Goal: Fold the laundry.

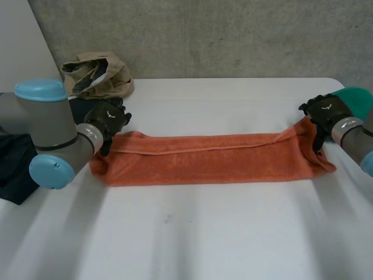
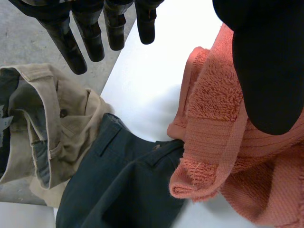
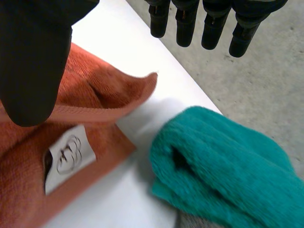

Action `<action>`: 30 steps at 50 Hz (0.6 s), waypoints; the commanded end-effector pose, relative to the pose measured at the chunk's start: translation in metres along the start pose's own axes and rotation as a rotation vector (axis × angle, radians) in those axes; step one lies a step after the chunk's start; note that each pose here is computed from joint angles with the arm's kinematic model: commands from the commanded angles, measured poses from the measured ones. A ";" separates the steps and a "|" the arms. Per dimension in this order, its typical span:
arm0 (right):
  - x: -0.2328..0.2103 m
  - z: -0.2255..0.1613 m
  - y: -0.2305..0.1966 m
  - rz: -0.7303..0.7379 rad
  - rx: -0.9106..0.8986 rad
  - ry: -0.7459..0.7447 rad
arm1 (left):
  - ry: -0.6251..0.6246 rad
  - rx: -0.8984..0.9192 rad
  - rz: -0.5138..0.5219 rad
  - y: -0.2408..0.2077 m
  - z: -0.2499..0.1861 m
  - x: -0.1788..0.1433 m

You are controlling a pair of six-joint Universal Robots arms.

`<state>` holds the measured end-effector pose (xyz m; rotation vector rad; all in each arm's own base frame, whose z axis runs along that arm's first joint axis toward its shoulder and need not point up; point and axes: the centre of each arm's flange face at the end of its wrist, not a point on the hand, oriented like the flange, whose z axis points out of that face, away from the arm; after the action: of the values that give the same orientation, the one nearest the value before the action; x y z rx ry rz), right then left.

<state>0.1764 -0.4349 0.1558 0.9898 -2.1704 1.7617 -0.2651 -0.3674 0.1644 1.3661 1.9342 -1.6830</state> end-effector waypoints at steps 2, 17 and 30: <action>-0.017 0.027 0.004 0.074 0.065 -0.035 | -0.009 0.031 0.001 0.013 0.033 0.006; -0.009 0.091 0.004 0.108 0.290 0.238 | -0.287 0.260 -0.019 0.006 0.103 -0.034; 0.001 0.060 -0.009 0.094 0.277 0.202 | -0.219 0.265 -0.126 -0.005 0.073 -0.029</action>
<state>0.2024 -0.5061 0.1319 0.6992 -1.8838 2.1597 -0.2874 -0.4579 0.1605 1.1088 1.7189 -2.1272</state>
